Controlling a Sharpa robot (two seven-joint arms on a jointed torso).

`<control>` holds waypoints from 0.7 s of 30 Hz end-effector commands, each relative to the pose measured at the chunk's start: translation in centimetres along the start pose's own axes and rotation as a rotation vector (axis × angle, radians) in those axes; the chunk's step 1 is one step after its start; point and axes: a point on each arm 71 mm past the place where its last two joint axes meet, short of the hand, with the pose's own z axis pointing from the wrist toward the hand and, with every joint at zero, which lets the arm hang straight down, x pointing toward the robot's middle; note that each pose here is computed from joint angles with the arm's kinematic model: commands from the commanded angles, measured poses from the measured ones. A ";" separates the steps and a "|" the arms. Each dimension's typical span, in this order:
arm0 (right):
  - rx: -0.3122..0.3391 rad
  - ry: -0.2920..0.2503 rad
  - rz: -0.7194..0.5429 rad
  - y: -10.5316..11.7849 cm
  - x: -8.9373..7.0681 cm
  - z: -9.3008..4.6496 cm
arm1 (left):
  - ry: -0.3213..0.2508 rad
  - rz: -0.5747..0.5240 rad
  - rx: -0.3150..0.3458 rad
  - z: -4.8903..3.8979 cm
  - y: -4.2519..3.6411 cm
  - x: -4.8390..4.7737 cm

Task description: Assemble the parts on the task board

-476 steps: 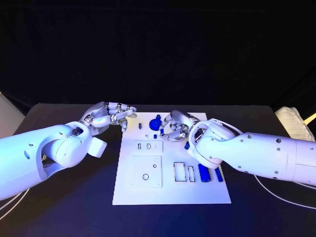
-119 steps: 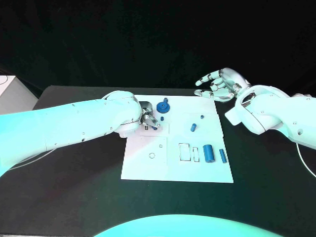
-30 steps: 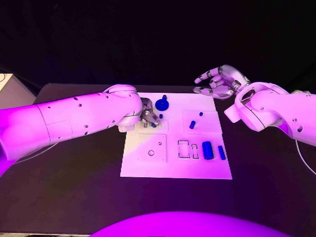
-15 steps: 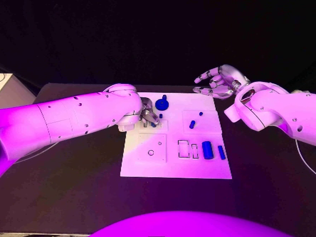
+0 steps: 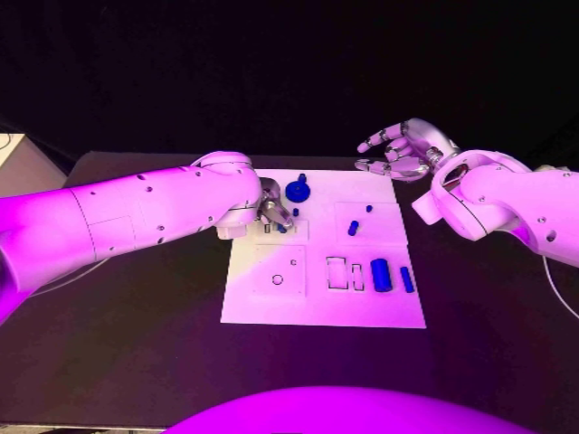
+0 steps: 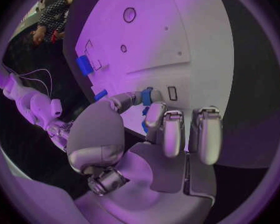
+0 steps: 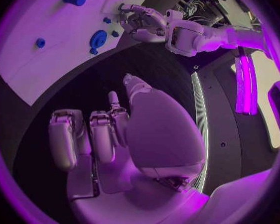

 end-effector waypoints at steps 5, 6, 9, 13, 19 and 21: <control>-0.008 0.015 -0.009 0.1 0.1 0.0 | 0.092 0.056 -0.060 0.49 1.03 1.40; -0.008 0.015 -0.009 0.1 0.1 0.0 | 0.093 0.057 -0.060 0.50 1.01 1.40; -0.008 0.015 -0.009 0.1 0.1 0.0 | 0.094 0.058 -0.060 0.52 0.95 1.40; -0.009 0.015 -0.009 0.1 0.1 0.0 | 0.094 0.057 -0.060 0.54 0.89 1.39; -0.008 0.014 -0.009 0.1 0.1 0.0 | 0.091 0.054 -0.060 0.56 0.87 1.33; -0.008 0.014 -0.009 0.1 0.1 0.0 | 0.090 0.053 -0.060 0.58 0.87 1.31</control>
